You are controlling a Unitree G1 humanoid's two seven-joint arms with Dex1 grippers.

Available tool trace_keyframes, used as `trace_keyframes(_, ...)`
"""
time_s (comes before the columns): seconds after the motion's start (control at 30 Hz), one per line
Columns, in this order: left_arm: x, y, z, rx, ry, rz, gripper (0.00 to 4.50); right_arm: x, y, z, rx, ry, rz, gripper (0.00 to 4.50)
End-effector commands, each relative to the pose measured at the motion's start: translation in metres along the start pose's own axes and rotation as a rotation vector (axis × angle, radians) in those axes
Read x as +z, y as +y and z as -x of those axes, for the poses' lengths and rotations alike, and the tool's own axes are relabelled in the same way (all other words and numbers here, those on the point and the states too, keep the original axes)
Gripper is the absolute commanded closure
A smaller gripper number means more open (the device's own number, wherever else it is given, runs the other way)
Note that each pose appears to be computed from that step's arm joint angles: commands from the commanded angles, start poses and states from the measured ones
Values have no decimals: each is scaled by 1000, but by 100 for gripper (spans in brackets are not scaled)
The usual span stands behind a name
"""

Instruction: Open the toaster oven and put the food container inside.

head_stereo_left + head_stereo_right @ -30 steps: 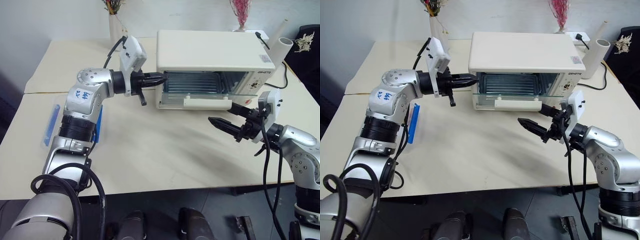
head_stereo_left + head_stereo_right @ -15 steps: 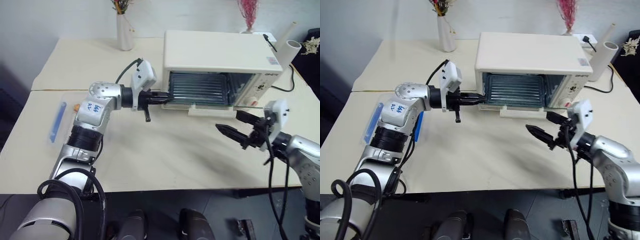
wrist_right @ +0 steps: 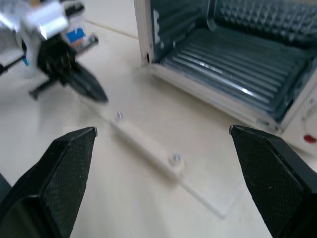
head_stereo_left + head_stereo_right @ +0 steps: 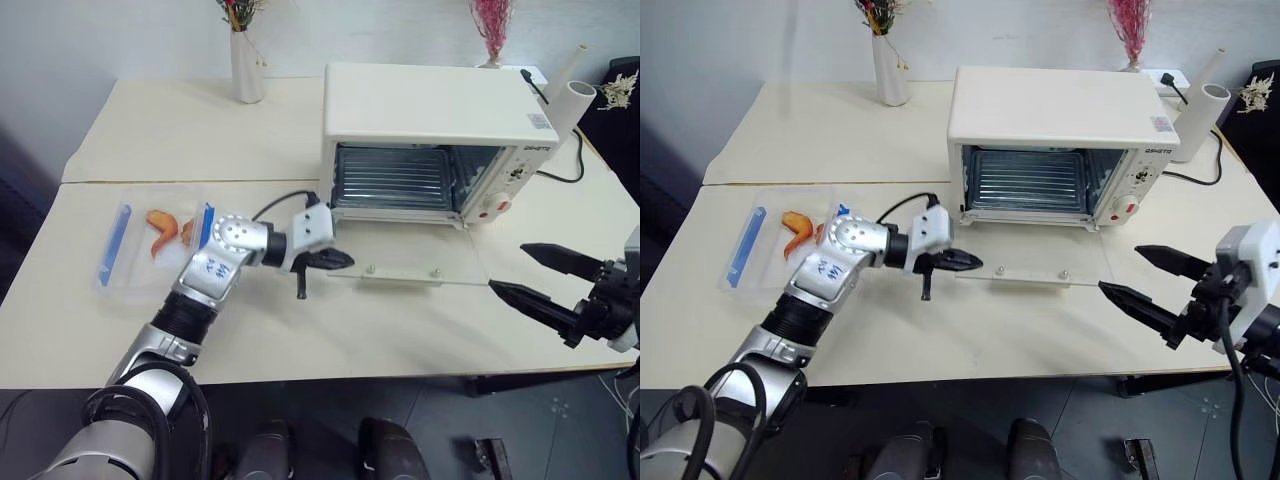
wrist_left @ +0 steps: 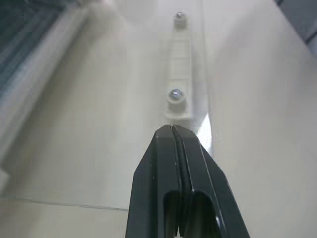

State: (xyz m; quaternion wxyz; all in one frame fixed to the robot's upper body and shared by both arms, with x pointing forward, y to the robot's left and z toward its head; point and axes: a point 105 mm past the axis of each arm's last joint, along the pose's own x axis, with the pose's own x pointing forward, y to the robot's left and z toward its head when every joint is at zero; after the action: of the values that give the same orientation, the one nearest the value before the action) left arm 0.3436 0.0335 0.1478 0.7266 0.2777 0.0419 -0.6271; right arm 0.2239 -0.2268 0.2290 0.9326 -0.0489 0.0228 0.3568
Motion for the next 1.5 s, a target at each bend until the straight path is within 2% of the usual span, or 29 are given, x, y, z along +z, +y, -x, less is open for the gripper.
trace_keyframes(0.03, 0, 11, -6, 110, 41, -68, 449, 16, 14, -6, 51, -35, 48, 0)
trace_keyframes(0.17, 3, 10, -5, 140, 20, -49, 449, 24, 20, -12, 97, -52, 56, 0)
trace_keyframes(0.37, 35, 2, 41, 200, -70, -20, 449, 37, 23, -25, 194, -79, 57, 0)
trace_keyframes(0.47, 48, 4, 67, 297, -79, 27, 392, 35, 25, -36, 247, -68, 61, 0)
trace_keyframes(0.57, 57, 6, 100, 437, -67, 85, 317, 35, 26, -48, 309, -65, 70, 0)
trace_keyframes(0.7, 62, -2, 141, 615, -80, 223, 194, 36, 22, -58, 370, -66, 73, 0)
trace_keyframes(0.83, 70, -13, 179, 794, -245, 442, 77, 34, 16, -69, 424, -60, 90, 0)
trace_keyframes(0.9, 67, -22, 188, 892, -314, 492, 18, 34, 14, -76, 450, -62, 97, 0)
trace_keyframes(0.93, 64, -27, 191, 941, -331, 499, 5, 34, 12, -78, 463, -63, 101, 0)
trace_keyframes(1.03, 41, -36, 212, 1162, -346, 600, 5, 36, 9, -88, 505, -67, 121, 0)
trace_keyframes(1.2, -12, -63, 246, 1503, -330, 869, 5, 40, 5, -100, 556, -71, 143, 0)
trace_keyframes(1.3, -37, -80, 255, 1685, -310, 1031, 5, 40, 7, -103, 577, -73, 145, 0)
trace_keyframes(1.4, -51, -89, 251, 1778, -286, 1150, 5, 39, 10, -102, 587, -77, 143, 0)
trace_keyframes(1.5, -51, -87, 241, 1774, -279, 1187, 5, 39, 11, -102, 582, -79, 138, 0)
